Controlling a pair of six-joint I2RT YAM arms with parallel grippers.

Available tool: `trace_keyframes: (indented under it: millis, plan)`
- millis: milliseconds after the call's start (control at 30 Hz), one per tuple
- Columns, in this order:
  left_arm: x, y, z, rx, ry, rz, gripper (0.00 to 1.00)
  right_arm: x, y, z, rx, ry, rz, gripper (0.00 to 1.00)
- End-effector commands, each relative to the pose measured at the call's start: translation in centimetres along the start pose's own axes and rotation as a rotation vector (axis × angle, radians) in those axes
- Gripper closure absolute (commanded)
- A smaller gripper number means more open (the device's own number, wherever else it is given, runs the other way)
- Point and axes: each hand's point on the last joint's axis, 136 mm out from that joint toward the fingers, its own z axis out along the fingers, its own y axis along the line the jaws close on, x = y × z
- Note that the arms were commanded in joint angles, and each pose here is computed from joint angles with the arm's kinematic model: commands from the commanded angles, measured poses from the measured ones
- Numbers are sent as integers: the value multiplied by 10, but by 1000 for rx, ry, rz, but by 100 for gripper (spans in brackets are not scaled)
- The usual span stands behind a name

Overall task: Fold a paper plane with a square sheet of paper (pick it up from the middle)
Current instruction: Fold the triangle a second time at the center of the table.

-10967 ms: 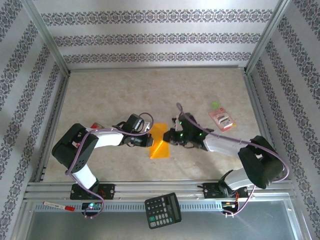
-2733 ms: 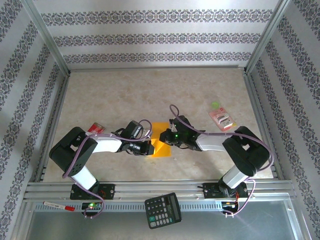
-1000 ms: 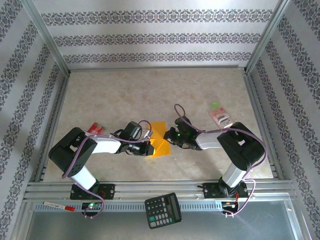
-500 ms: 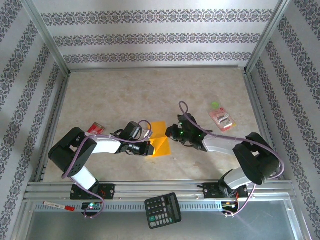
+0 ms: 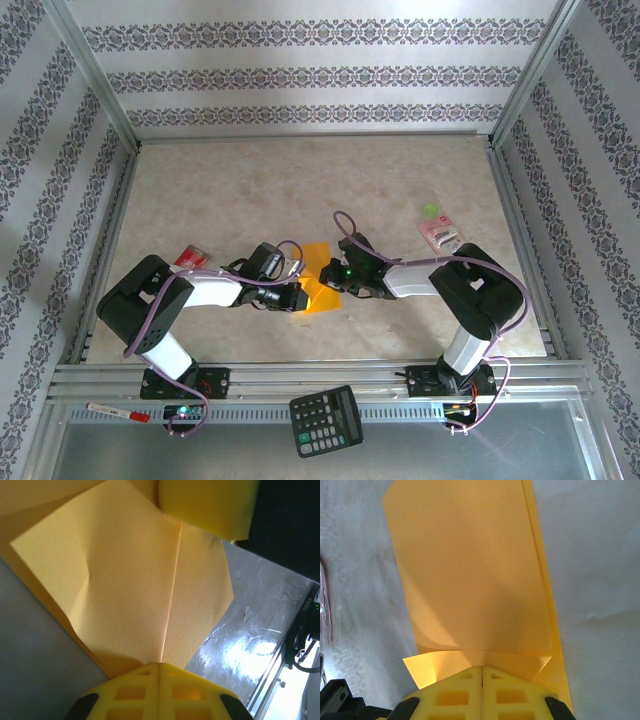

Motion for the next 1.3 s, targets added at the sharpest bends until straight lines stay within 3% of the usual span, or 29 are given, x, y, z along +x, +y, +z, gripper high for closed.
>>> trace_keyframes:
  millis: [0, 233, 300, 367, 433, 733, 1267]
  plan:
    - [46, 53, -6, -226, 130, -117, 100, -1, -10, 4, 19, 2, -2, 100]
    - [-8, -18, -31, -30, -54, -36, 82, 12, -31, 5, 59, 22, 22, 100]
    - [-20, -31, -34, 15, -89, -25, 83, 14, -34, 5, 64, 24, 28, 100]
    - [-26, -36, -32, 29, -85, -24, 92, 15, -36, 4, 65, 24, 28, 100]
    - [-30, -37, -25, 36, -63, -30, 100, 15, -37, 4, 68, 22, 29, 100]
    - [-36, -25, 3, 38, -4, -67, 100, 15, -36, 4, 66, 20, 28, 100]
    - [35, 33, -1, -139, 138, -114, 100, 18, -47, 4, 110, 31, 41, 100]
